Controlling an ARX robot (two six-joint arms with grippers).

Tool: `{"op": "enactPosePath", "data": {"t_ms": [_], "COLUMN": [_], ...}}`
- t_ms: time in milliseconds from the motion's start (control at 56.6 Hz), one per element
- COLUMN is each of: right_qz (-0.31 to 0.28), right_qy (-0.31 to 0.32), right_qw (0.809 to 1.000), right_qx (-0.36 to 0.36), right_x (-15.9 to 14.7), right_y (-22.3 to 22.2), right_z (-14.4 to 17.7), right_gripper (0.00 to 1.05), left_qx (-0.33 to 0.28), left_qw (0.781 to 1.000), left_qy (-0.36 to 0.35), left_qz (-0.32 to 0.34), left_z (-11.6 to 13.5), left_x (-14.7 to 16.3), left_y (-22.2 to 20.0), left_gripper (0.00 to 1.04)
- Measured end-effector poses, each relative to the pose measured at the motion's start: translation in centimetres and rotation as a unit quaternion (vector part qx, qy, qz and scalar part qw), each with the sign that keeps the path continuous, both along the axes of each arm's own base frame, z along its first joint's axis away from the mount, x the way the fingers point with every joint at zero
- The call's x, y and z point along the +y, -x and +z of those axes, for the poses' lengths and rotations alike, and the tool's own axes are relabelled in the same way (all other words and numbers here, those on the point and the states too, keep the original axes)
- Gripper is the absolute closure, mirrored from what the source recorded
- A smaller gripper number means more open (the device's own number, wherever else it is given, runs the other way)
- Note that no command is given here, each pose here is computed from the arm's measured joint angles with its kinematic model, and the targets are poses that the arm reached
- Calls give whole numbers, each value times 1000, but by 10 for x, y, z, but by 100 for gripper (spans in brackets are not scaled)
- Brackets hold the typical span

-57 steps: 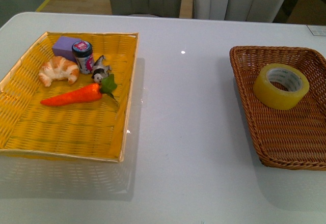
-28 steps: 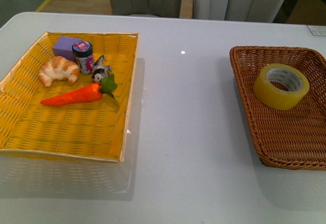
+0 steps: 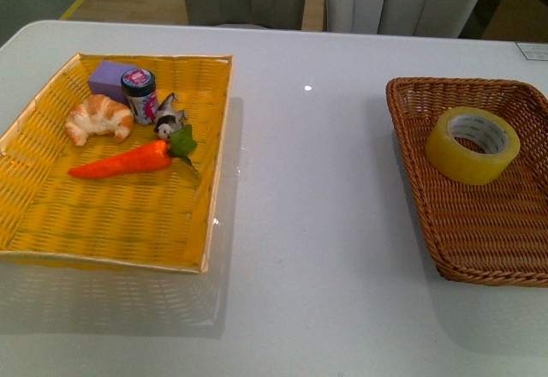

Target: Move tape to another basket

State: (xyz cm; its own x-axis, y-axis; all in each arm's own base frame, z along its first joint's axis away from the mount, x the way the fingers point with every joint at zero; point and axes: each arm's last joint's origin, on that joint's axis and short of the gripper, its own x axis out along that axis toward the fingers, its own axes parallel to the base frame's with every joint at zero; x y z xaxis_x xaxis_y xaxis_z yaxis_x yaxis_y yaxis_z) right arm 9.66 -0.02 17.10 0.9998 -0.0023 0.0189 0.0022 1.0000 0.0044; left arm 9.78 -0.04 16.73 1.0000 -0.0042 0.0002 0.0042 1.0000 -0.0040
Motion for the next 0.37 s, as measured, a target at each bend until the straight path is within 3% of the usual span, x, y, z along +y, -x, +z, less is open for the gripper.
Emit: {"op": "enactPosePath", "data": {"t_ms": [371], "right_qz": [0], "right_qy": [0], "right_qw": [1000], "right_qx": [0], "right_x": [0], "right_y": [0], "right_z": [0], "right_gripper": [9], "left_qx": [0], "left_qw": [1000], "left_qy": [0], "left_qz": [0], "left_z": [0], "left_x": [0], "left_y": [0], "left_gripper": [9]}}
